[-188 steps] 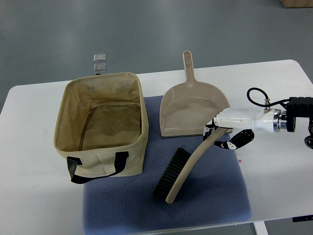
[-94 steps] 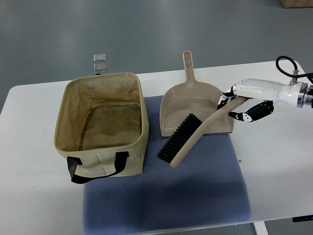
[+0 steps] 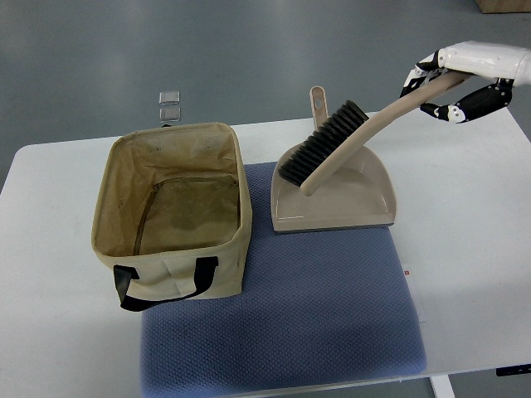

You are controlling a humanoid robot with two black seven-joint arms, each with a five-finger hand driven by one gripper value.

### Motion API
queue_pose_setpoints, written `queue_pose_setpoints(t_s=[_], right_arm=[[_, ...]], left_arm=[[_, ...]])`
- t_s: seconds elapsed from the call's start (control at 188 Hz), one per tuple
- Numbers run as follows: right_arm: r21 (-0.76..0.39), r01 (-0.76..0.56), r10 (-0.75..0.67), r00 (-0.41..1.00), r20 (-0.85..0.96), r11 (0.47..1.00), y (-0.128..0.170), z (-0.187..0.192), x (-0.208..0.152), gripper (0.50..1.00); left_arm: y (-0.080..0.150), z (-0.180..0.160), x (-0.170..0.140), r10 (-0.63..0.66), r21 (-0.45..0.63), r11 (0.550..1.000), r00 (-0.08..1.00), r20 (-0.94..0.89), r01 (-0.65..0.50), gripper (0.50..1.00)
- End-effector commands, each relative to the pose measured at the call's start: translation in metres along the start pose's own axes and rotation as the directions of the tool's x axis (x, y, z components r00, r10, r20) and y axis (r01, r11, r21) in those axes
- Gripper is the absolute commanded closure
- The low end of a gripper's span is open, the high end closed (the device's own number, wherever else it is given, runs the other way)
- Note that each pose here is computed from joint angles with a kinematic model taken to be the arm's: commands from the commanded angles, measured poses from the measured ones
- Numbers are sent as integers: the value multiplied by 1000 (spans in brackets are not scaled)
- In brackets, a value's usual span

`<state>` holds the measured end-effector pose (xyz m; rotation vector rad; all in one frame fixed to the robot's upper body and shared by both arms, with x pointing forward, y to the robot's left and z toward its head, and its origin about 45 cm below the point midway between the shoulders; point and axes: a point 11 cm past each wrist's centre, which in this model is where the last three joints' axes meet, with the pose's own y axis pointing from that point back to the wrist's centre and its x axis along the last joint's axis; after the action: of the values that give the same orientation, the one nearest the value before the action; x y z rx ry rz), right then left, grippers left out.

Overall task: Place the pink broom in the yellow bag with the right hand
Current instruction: 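Carry the brush with the right hand over the beige fabric bag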

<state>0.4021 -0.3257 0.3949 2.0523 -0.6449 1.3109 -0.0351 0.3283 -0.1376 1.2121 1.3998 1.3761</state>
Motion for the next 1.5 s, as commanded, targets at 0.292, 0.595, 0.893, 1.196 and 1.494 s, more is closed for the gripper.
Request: queue_pose_setpoints(t_s=[0.292,0.595,0.893,1.196,1.494], right_arm=[[119,-58,59,998,-7,991,-68,-41,46,1000],[191,-62,58,998,29,980,-124,-69,39,1000],[191,-63,50,996,75,979,-168,-79,15,1000],[215,-23,19,1000,21,976,-201,-103,-17,1000],[200,13,-2,999,-54,980,-208,-100,-50,965]], left_arm=[[0,0,0,0,1,1000,1000,0,0,500],[0,0,0,0,-1,1000,1000,0,0,500],[0,0,0,0,1,1000,1000,0,0,500],[0,0,0,0,1,1000,1000,0,0,500],[0,0,0,0,1,1000,1000,0,0,500]])
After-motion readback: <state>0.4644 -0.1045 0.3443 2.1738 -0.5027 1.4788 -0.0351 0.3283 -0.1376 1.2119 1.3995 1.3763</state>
